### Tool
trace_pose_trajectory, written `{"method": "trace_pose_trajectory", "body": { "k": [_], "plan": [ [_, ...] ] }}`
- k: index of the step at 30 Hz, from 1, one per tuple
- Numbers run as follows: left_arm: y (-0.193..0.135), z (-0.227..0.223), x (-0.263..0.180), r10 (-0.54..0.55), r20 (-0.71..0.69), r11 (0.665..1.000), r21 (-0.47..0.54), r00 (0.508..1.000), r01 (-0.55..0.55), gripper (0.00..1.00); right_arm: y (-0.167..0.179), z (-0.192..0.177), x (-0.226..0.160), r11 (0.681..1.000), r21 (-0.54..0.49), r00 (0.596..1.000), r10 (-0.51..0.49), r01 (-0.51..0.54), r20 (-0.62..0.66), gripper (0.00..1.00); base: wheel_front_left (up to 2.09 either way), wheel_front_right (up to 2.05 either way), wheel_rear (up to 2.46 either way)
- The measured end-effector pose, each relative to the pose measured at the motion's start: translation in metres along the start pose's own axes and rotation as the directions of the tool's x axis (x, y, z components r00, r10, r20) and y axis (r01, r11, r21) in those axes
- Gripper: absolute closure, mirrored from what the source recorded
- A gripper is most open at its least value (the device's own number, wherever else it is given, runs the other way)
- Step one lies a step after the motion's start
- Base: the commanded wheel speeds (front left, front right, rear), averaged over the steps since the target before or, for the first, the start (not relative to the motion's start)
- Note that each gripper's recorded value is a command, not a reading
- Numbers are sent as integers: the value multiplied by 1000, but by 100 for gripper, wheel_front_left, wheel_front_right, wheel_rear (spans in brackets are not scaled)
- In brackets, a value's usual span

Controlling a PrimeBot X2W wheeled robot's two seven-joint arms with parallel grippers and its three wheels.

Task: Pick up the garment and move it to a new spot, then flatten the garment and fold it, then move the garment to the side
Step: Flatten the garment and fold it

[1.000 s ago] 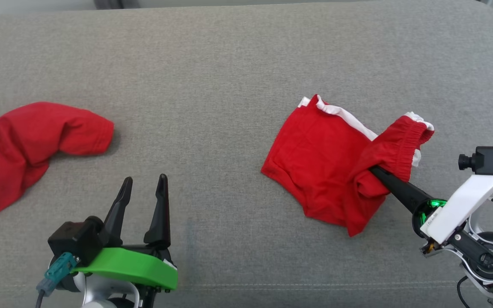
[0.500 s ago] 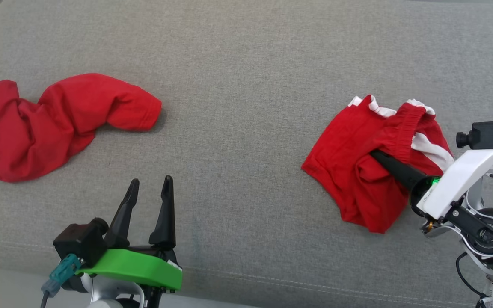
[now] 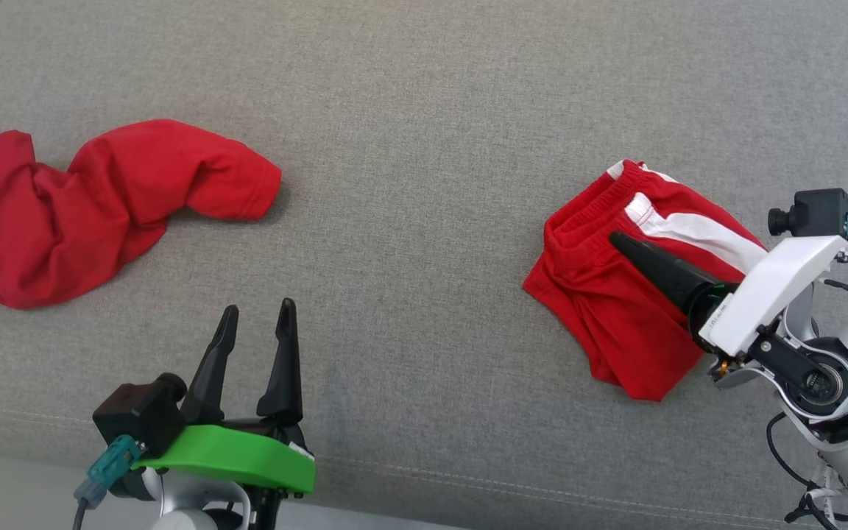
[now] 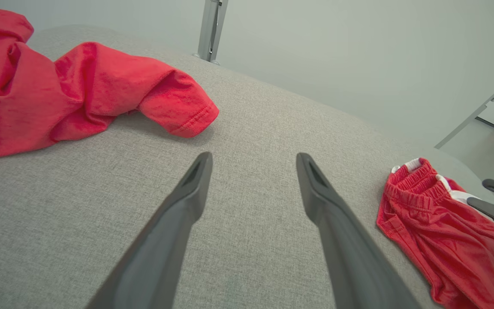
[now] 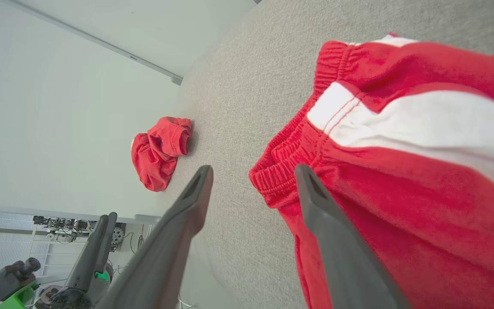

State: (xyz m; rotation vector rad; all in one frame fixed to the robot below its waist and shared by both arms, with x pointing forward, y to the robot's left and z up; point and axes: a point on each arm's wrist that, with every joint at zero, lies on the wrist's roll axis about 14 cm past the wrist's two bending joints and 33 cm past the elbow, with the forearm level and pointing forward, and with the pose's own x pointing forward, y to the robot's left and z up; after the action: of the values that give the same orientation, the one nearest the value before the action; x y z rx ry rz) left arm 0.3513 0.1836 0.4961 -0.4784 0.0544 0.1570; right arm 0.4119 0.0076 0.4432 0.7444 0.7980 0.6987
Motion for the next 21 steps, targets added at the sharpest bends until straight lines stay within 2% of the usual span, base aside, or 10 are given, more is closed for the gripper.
{"method": "trace_pose_trajectory", "body": {
  "k": [7, 13, 17, 21],
  "plan": [
    [-2, -3, 2, -5, -4, 1000, -1, 1000, 5, 0, 13, 25, 5, 999, -34, 997, 27, -24, 79, 0, 0, 0, 0],
    [-3, 0, 5, -11, 13, 1000, 1, 1000, 11, 0, 5, 34, 6, 998, -55, 991, -8, 16, 136, 0, 0, 0, 0],
    [-5, 2, 6, -22, 19, 1000, -1, 1000, 22, 0, 18, 51, 2, 999, -39, 969, 19, -9, 247, 0, 0, 0, 0],
    [-9, 5, 6, -39, 31, 999, 1, 999, 39, 0, 26, 67, -11, 992, -124, 935, 42, 2, 351, 0, 0, 0, 0]
  ]
}}
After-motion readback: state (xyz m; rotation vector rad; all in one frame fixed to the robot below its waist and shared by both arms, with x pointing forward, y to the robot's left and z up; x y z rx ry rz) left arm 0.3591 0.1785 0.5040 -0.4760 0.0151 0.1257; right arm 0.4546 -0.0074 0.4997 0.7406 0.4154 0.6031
